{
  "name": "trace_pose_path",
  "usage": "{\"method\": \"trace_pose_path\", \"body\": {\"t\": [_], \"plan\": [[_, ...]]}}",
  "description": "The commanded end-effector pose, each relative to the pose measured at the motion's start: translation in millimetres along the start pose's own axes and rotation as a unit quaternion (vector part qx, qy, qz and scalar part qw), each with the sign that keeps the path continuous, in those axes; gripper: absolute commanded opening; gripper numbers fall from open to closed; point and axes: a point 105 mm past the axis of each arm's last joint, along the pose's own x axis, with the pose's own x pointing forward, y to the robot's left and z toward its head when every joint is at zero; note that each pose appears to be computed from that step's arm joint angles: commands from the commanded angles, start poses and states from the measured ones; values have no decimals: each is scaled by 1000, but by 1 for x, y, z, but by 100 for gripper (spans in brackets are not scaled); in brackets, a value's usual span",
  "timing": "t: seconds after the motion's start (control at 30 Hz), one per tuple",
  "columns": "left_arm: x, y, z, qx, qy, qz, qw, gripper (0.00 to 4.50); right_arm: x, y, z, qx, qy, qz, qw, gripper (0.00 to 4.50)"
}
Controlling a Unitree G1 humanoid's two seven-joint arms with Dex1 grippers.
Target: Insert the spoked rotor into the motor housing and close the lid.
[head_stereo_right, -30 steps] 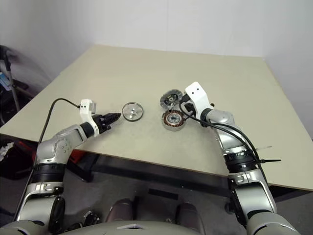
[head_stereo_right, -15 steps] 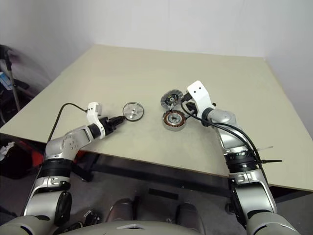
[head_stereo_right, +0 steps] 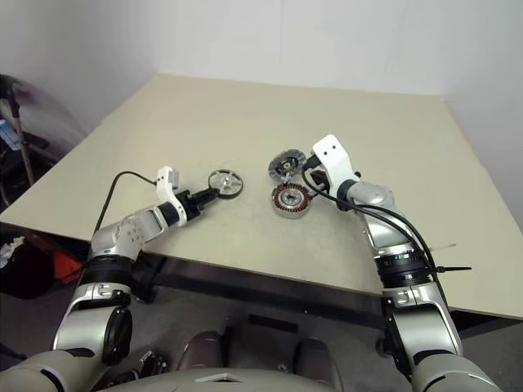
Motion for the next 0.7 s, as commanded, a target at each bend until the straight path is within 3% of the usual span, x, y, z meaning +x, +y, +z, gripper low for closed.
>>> {"method": "trace_pose_path", "body": {"t": [0.03,0.07,0.23,0.53,0.7], "plan": [[6,-10,15,7,-23,-16,1000,158,-5,-7,26,-13,-41,-14,999,2],[8,-10,14,1,-24,-15,1000,158,-5,-7,26,-12,-41,-14,999,2],[14,-14,11,-10,-22,-26,999,45,-5,-6,26,-11,-41,-13,999,0],[9,-25,11,-19,-26,-56,998,41,-7,-8,25,-10,-39,-16,999,0],[-3,-36,6,-74,-21,-85,993,41,-14,-26,20,-8,-30,-41,999,0]]}}
